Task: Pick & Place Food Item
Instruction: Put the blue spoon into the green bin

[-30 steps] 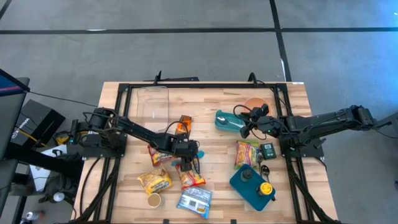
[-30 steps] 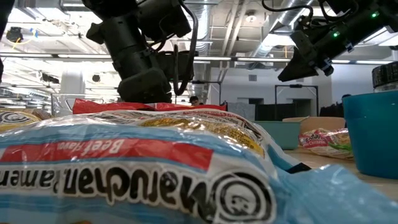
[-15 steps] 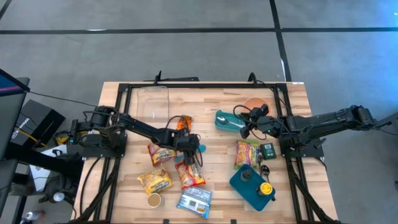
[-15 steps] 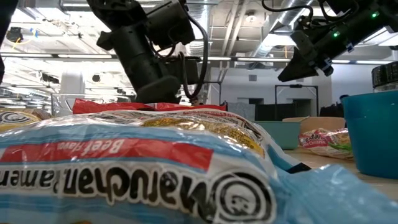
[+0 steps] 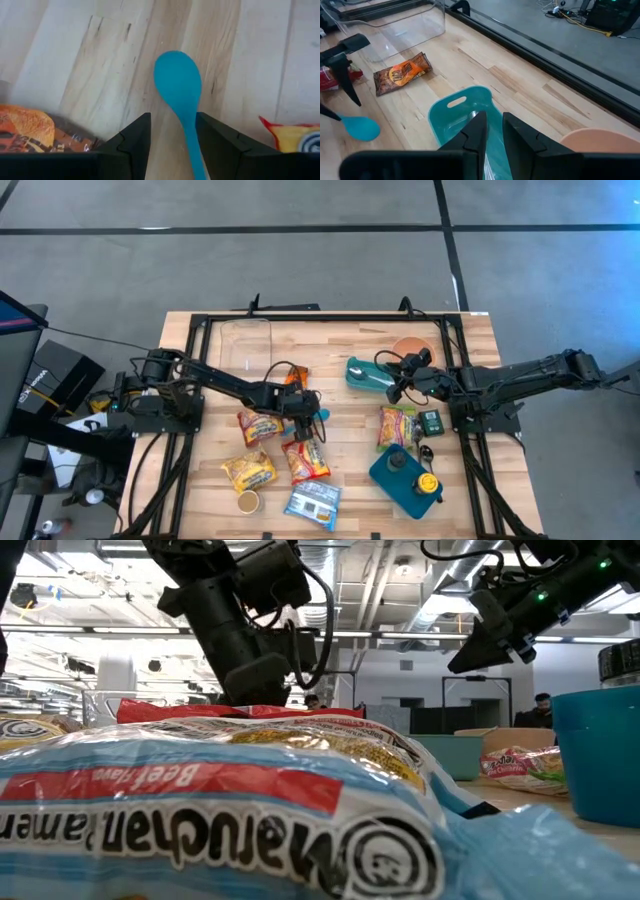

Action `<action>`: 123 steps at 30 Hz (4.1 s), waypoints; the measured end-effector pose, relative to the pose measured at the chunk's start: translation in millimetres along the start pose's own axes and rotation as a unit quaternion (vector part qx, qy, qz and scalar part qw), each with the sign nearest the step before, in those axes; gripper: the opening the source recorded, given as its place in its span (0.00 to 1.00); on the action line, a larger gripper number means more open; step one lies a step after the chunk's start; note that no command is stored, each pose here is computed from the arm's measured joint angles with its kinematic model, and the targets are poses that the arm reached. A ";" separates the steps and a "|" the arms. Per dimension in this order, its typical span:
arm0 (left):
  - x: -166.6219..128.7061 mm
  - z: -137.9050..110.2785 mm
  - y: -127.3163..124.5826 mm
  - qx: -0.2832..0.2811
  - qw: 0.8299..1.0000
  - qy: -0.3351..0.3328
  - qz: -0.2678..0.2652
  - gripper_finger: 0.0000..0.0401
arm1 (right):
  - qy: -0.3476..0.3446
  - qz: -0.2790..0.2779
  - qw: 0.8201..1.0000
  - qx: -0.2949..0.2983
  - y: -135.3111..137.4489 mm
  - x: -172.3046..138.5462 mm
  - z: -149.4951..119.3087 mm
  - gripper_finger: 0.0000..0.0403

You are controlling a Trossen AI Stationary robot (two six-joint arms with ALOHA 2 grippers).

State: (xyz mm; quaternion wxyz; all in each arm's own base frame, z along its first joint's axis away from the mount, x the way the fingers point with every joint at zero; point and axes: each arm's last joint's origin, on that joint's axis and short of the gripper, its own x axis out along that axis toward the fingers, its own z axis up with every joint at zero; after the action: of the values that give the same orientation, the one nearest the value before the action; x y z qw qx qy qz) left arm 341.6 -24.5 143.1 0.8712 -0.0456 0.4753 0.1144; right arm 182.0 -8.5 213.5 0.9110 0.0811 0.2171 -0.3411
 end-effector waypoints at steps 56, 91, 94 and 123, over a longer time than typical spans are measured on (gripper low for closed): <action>16.9 -15.3 -16.4 -0.012 1.000 0.020 0.020 0.30 | 0.000 0.000 1.000 0.000 0.0 0.0 -0.1 0.14; -1.9 7.7 -17.7 0.003 0.997 -0.081 -0.004 0.08 | -0.001 0.000 1.000 0.001 0.1 0.0 0.3 0.14; -3.0 13.9 -18.4 0.018 0.994 -0.111 -0.009 0.07 | -0.001 0.000 1.000 0.001 0.1 0.0 0.3 0.14; -24.4 82.2 38.9 -0.018 0.910 -0.414 -0.030 0.07 | 0.013 0.038 0.999 -0.003 -4.6 9.6 -23.6 0.13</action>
State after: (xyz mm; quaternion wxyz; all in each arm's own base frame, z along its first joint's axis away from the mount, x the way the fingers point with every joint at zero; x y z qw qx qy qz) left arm 386.6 24.8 209.4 0.9918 -0.0243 0.0681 0.1053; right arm 177.4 -10.7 188.1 0.9205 0.0914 0.2268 -0.3048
